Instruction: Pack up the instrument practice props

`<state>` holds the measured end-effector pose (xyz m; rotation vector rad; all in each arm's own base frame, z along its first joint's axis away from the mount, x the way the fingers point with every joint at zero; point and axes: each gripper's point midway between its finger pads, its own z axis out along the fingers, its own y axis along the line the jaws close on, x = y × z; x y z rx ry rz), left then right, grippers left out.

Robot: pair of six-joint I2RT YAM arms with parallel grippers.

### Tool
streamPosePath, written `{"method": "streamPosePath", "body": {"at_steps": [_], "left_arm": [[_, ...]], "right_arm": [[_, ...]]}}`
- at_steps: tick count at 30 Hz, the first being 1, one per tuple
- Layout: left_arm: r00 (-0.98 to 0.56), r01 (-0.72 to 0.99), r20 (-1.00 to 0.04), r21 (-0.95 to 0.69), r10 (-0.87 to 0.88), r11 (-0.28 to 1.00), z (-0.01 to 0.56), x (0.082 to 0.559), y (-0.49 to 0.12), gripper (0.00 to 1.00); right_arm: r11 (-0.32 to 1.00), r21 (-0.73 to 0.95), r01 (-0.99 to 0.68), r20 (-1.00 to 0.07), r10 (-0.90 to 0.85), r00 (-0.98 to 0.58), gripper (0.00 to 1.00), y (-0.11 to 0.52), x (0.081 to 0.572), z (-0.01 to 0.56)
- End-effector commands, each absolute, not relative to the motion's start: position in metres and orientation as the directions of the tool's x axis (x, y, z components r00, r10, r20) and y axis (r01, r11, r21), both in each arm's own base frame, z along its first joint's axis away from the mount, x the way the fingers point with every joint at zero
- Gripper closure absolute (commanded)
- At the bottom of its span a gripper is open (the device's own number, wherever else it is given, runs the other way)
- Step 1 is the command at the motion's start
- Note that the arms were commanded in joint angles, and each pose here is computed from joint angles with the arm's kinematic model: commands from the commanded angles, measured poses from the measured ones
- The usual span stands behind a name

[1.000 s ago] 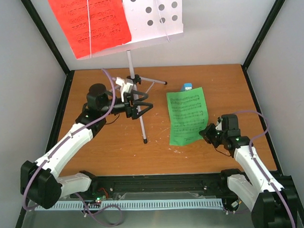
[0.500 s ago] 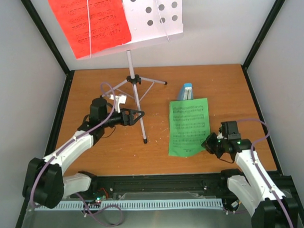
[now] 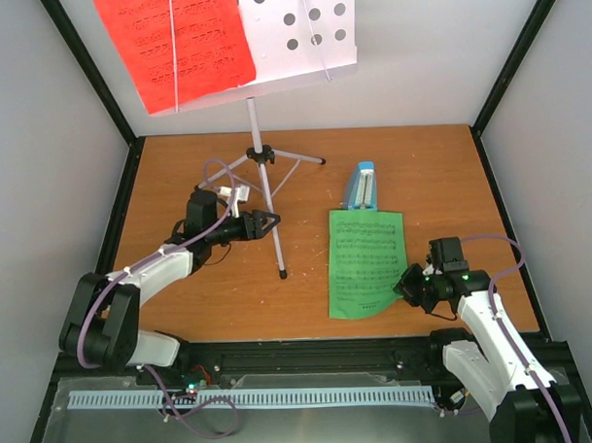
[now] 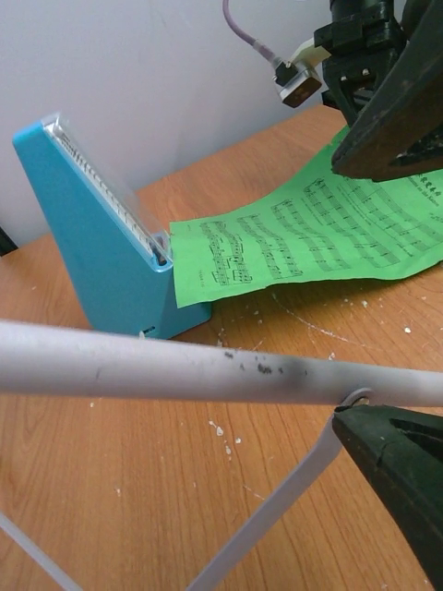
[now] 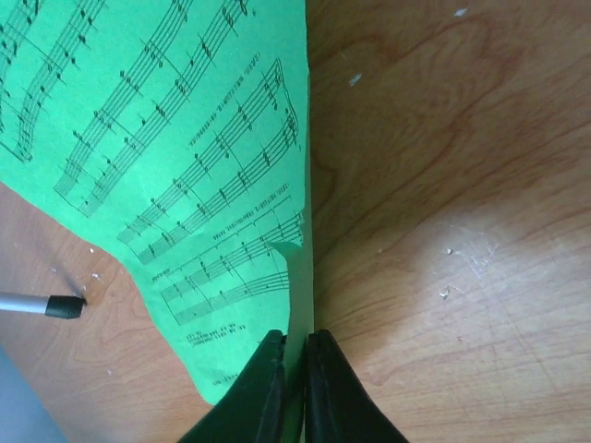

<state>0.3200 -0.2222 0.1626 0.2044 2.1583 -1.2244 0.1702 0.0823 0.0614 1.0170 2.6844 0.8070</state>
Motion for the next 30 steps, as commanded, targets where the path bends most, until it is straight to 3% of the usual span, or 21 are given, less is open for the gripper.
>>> {"method": "streamPosePath", "body": {"at_steps": [1, 5, 10, 13, 23, 30], "left_arm": [[-0.733, 0.473, -0.651, -0.695, -0.196, 0.541, 0.179, 0.339, -0.226, 0.34], [-0.725, 0.490, -0.666, -0.679, -0.177, 0.547, 0.177, 0.347, -0.229, 0.40], [-0.724, 0.501, -0.668, -0.680, -0.171, 0.536, 0.174, 0.352, -0.233, 0.49], [-0.736, 0.500, -0.657, -0.691, -0.165, 0.522, 0.170, 0.355, -0.237, 0.52], [-0.739, 0.550, -0.660, -0.707, -0.137, 0.444, 0.175, 0.367, -0.270, 0.74], [-0.732, 0.571, -0.665, -0.718, -0.149, 0.399, 0.183, 0.388, -0.295, 0.86]], "right_arm": [[0.629, 0.519, 0.579, 0.025, 0.666, -0.745, 0.88, 0.077, 0.169, 0.059], [0.624, 0.530, 0.575, -0.022, 0.687, -0.726, 0.80, 0.072, 0.178, 0.066], [0.632, 0.534, 0.562, -0.100, 0.707, -0.700, 0.41, 0.063, 0.189, 0.080], [0.646, 0.527, 0.552, -0.176, 0.718, -0.673, 0.28, 0.052, 0.197, 0.093], [0.714, 0.605, 0.351, -0.457, 0.673, -0.582, 0.11, 0.041, 0.243, 0.175], [0.721, 0.687, 0.094, -0.542, 0.594, -0.594, 0.13, 0.073, 0.275, 0.219]]}}
